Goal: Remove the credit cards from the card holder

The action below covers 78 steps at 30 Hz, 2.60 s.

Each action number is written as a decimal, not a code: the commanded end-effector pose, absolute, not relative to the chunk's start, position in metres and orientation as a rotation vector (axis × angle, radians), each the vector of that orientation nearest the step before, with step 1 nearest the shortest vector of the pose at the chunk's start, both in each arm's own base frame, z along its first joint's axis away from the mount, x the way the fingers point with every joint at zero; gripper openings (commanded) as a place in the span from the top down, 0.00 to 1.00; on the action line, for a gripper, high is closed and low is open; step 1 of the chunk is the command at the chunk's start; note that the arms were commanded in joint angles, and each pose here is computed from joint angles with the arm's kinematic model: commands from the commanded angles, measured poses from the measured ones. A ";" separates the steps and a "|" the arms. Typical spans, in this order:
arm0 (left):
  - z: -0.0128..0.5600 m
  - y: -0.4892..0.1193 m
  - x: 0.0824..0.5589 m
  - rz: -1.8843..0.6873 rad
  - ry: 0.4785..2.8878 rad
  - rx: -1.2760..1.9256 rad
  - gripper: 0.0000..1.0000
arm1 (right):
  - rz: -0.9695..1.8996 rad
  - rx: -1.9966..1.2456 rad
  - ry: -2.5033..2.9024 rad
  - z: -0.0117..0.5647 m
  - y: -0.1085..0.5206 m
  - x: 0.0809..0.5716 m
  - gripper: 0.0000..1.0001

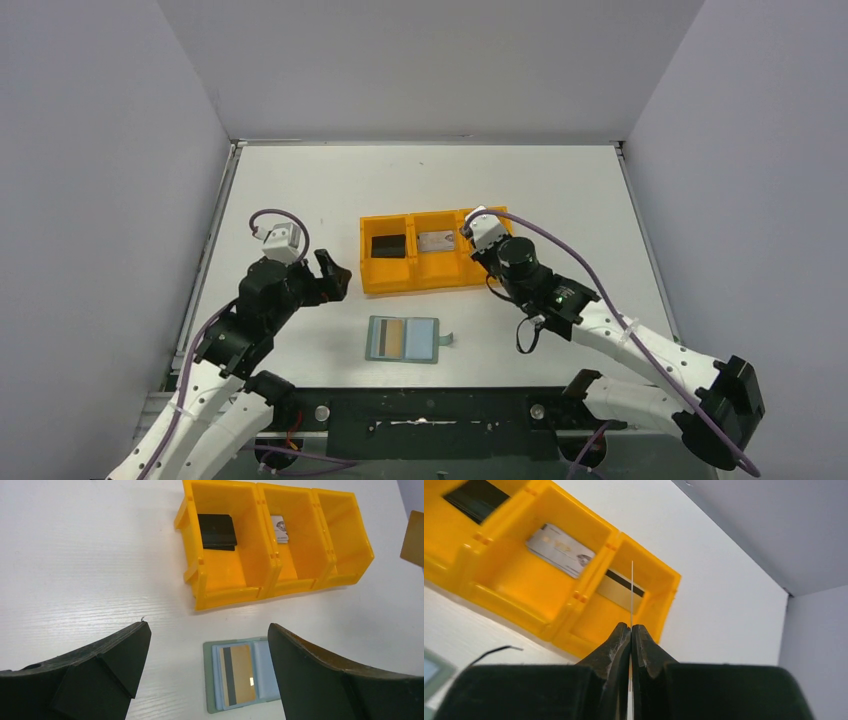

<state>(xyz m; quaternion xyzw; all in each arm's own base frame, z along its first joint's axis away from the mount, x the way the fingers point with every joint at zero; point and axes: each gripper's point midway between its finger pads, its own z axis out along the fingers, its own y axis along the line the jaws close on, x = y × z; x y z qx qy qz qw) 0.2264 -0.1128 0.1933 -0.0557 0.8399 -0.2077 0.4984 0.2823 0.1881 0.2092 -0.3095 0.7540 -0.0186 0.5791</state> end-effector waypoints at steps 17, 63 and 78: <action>0.203 -0.103 0.231 -0.458 1.980 -0.131 0.11 | 0.000 -1.150 1.823 0.154 0.187 0.341 1.00; 0.197 -0.103 0.233 -0.450 2.005 -0.132 0.11 | 0.014 -1.485 1.571 0.146 0.191 0.346 1.00; 0.198 -0.102 0.234 -0.453 1.997 -0.134 0.11 | -0.129 -1.661 1.563 0.117 0.184 0.386 1.00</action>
